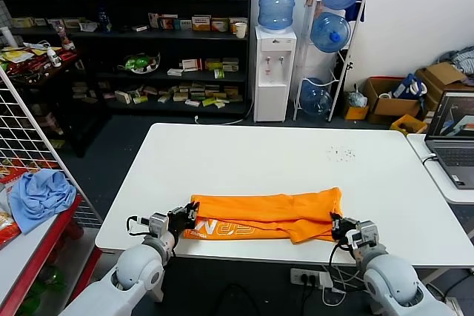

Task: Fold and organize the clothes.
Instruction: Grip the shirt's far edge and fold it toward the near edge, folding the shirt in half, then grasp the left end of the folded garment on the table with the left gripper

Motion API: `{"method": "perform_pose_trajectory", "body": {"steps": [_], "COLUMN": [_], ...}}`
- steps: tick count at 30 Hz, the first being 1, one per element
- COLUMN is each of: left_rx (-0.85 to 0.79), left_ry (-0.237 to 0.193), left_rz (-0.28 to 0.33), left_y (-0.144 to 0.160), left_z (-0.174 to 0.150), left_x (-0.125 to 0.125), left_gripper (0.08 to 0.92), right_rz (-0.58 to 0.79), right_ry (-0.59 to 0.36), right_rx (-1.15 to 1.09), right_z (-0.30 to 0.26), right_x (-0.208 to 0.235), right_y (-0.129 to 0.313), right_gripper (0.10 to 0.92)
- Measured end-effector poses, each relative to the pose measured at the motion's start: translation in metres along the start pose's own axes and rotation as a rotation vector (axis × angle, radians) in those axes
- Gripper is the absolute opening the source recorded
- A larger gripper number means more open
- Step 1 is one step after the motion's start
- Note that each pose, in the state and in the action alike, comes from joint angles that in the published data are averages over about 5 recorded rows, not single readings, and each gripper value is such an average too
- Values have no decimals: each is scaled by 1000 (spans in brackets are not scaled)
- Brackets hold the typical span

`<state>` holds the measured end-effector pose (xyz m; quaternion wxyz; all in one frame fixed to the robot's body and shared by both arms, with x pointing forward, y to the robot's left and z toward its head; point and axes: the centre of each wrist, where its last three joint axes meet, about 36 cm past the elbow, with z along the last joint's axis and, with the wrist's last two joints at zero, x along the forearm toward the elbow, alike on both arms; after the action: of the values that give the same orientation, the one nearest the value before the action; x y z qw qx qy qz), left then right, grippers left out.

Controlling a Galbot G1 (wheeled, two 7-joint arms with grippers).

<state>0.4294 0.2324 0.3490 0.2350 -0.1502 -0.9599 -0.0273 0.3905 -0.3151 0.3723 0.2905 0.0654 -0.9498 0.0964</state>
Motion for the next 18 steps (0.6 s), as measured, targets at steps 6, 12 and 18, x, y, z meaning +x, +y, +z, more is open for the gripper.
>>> {"method": "perform_pose_trajectory", "body": {"steps": [6,12,18], "left_rx": [23,69,120], "left_ry": [-28,-21,30], "left_rz": [0,-4,-19], "left_y": [-4,-6,-6], "left_z": [3,5,10], "left_x": [4,2,-4], "left_gripper": [395,568,708], "right_rz": [-4,-9,-18], "right_ry": [-1,-2,-7], "right_rx": [1,-2,-2], "right_z": [1,2,3], "right_x": [13,20,27], "right_y": [10,16,21], "right_gripper": [345,519,692]}}
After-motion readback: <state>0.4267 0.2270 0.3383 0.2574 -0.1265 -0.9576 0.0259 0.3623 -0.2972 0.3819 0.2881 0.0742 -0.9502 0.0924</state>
